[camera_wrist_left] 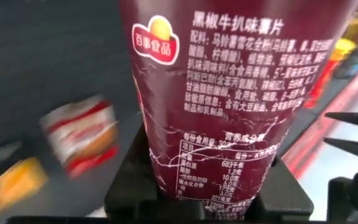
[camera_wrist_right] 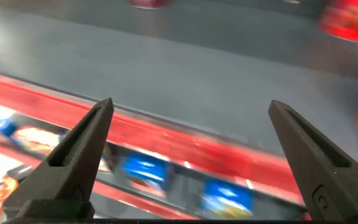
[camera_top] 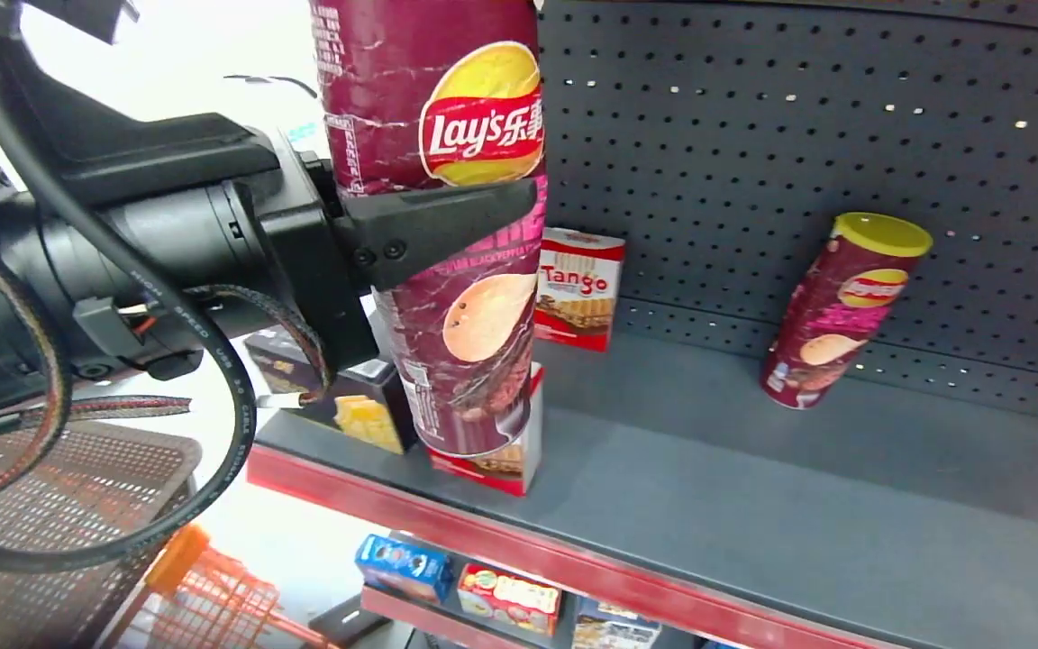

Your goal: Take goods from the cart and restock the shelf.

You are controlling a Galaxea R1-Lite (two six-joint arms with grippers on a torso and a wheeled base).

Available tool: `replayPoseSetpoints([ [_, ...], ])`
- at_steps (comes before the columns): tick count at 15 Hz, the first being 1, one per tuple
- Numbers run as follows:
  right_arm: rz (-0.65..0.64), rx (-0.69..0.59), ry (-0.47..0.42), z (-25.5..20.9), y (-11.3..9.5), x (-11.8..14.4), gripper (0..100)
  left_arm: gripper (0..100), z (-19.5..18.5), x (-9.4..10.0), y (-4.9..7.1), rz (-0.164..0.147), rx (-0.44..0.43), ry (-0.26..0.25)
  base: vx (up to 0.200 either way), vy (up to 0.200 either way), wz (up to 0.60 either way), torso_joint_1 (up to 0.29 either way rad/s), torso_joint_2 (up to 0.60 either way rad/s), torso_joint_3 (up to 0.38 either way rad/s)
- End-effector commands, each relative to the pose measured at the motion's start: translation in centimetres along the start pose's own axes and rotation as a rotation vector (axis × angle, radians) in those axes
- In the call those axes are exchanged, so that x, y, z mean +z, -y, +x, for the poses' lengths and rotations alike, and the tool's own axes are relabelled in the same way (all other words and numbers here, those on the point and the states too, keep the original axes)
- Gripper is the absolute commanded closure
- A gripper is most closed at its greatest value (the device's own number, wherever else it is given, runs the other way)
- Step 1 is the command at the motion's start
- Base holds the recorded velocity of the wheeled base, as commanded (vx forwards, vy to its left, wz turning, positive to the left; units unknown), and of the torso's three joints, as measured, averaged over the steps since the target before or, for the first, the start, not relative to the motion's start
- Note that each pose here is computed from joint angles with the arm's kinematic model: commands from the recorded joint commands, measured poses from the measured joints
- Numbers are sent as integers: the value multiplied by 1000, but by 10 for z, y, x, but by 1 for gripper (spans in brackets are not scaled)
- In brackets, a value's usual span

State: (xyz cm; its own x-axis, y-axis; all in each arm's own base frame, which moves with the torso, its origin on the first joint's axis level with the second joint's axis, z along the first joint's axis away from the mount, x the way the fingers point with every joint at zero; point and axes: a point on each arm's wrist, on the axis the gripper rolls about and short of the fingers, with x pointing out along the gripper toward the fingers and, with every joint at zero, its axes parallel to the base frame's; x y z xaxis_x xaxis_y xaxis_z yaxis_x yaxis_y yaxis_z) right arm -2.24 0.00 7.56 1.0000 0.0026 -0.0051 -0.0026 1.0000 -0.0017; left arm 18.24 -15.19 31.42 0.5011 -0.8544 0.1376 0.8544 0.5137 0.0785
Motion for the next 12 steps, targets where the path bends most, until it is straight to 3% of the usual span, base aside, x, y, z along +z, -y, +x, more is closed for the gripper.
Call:
replayPoseSetpoints([
  [1,0,1,-1,0,0,0,0,100,1,5,1,6,-6,18,0,0,-600,2,2,-2],
  [3,0,-1,-1,0,0,0,0,100,2,4,0,5,-6,15,0,0,-600,2,0,0],
  [10,2,-1,-1,0,0,0,0,100,1,-1,-2,0,4,-3,0,0,0,0,0,0],
  [12,2,-1,-1,0,0,0,0,100,1,-4,-2,-3,5,-12,0,0,-600,2,0,0],
])
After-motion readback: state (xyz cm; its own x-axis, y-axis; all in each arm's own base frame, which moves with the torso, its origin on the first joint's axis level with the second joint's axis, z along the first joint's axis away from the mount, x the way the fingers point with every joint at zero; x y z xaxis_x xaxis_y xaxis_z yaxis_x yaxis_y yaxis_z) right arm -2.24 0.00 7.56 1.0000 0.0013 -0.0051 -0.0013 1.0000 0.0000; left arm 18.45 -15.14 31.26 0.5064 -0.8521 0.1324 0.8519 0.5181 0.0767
